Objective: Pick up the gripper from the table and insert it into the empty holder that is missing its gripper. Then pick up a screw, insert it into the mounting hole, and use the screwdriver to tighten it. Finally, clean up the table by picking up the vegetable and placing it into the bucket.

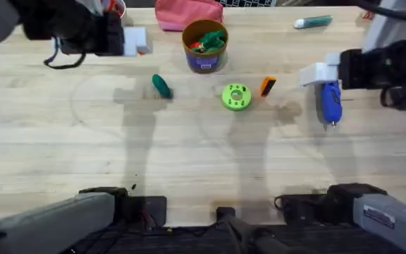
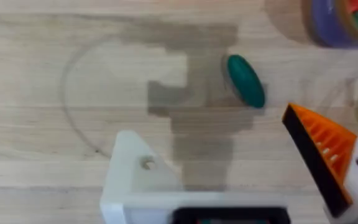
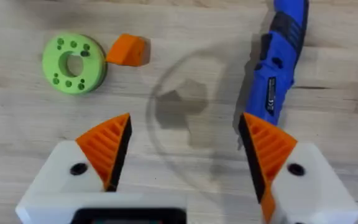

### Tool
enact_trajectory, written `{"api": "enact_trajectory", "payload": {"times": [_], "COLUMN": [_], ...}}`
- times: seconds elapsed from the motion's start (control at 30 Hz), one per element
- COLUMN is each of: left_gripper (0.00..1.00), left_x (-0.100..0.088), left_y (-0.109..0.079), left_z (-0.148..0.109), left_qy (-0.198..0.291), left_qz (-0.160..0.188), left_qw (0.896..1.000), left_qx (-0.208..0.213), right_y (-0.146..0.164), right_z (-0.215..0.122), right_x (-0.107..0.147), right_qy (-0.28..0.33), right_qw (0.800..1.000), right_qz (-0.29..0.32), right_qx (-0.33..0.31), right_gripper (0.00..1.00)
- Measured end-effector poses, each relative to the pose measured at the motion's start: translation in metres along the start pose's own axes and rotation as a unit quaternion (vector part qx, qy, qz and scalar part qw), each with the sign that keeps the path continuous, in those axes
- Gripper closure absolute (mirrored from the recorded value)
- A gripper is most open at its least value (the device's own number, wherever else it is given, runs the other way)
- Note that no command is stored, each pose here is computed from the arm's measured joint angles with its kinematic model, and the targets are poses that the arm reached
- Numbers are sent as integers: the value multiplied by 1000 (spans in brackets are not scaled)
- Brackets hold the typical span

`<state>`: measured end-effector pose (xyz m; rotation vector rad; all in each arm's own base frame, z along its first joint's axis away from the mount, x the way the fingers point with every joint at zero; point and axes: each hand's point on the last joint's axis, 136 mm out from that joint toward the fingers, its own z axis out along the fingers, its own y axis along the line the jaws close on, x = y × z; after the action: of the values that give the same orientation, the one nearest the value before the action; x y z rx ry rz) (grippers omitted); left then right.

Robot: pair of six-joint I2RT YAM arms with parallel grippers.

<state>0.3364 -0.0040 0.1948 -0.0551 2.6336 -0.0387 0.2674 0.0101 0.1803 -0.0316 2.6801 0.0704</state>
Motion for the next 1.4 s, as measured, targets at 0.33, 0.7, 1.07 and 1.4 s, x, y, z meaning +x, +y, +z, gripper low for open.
{"api": "enact_trajectory", "payload": {"times": [0.33, 0.7, 1.07, 1.4], "left_gripper": [15, 15, 6, 117], "left_x": [9, 17, 43, 44], "left_y": [-2, -30, -46, -48], "left_z": [19, 18, 100, 141], "left_qy": [37, 101, 222, 227], "left_qz": [-7, -80, -169, -190], "left_qw": [999, 992, 960, 955], "left_qx": [7, 15, -24, -31], "right_y": [-1, -1, -1, -1], "right_z": [13, 13, 13, 13], "right_x": [2, 2, 2, 2], "right_qy": [29, 28, 28, 28], "right_qw": [1000, 1000, 1000, 1000], "right_qz": [2, 2, 2, 1], "right_qx": [0, 0, 0, 0], "right_gripper": [9, 8, 8, 8]}}
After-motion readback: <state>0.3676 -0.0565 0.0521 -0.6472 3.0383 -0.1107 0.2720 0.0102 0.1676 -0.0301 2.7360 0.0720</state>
